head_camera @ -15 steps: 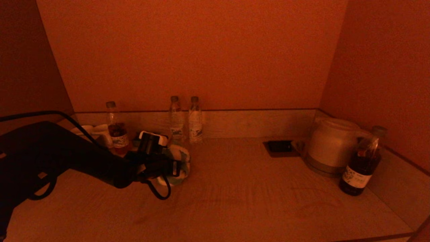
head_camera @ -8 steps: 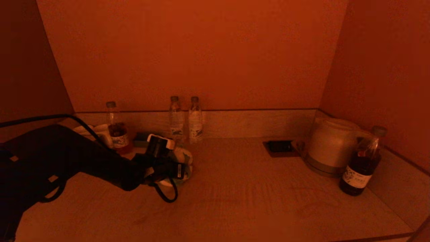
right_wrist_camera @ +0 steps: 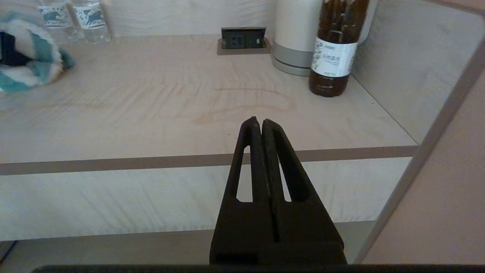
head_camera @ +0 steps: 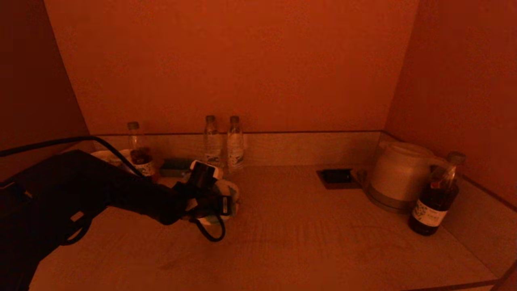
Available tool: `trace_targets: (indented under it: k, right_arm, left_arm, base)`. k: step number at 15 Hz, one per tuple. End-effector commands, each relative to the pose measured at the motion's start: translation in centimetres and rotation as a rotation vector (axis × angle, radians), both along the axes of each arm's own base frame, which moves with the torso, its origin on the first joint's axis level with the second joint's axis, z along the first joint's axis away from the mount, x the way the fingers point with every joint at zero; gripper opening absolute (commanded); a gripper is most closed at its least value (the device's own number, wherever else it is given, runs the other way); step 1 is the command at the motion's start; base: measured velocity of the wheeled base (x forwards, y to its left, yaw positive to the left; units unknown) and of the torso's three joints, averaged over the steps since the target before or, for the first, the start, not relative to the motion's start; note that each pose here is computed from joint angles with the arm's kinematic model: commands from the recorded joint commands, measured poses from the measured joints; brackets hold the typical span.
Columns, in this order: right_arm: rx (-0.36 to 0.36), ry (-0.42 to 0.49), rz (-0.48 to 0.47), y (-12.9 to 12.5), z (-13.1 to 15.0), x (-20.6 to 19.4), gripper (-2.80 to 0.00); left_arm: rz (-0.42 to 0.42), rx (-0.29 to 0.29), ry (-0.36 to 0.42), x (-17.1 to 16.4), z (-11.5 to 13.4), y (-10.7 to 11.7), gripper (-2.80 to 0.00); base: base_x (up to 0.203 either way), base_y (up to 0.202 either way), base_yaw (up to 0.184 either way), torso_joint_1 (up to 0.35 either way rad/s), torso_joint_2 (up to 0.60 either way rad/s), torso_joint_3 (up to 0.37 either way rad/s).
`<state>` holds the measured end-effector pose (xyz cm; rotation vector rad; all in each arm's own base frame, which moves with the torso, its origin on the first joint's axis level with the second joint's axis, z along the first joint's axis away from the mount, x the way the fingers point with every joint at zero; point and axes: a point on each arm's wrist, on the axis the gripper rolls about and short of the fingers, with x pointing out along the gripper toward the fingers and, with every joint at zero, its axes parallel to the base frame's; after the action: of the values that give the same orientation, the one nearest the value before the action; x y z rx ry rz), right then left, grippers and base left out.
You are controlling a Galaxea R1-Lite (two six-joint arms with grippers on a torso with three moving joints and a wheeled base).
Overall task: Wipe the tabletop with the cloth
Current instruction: Sweep the stains on the table
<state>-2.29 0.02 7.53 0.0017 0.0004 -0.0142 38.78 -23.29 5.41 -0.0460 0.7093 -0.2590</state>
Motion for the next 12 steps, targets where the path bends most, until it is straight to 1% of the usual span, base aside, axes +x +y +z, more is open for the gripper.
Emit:
trace_targets:
  k: [1, 4, 7, 11, 12]
  right_arm:
    - [0.000, 0.001, 0.000, 0.0, 0.0, 0.0, -2.80]
    - [0.000, 0.002, 0.000, 0.0, 0.0, 0.0, -2.80]
    - [0.000, 0.001, 0.000, 0.0, 0.0, 0.0, -2.80]
    - [0.000, 0.001, 0.000, 0.0, 0.0, 0.0, -2.80]
    - [0.000, 0.001, 0.000, 0.0, 0.0, 0.0, -2.80]
  left_arm:
    - [-0.015, -0.041, 0.001, -0.3, 1.3, -2.0, -2.80]
    - [-0.009, -0.079, 0.070, -1.4, 2.3, -4.1, -2.80]
    - [-0.020, -0.119, 0.086, -2.3, 4.2, -6.3, -2.80]
    - [-0.006, -0.117, 0.116, -2.4, 4.4, -6.5, -2.80]
    - [0.009, -0.113, 0.137, -2.4, 4.1, -6.4, -2.80]
  base:
    - [0.000, 0.000, 0.000, 0.000, 0.00, 0.000]
    - [0.000, 0.000, 0.000, 0.000, 0.00, 0.000]
    - [0.000, 0.000, 0.000, 0.000, 0.00, 0.000]
    - [0.000, 0.000, 0.000, 0.000, 0.00, 0.000]
    - [0.000, 0.000, 0.000, 0.000, 0.00, 0.000]
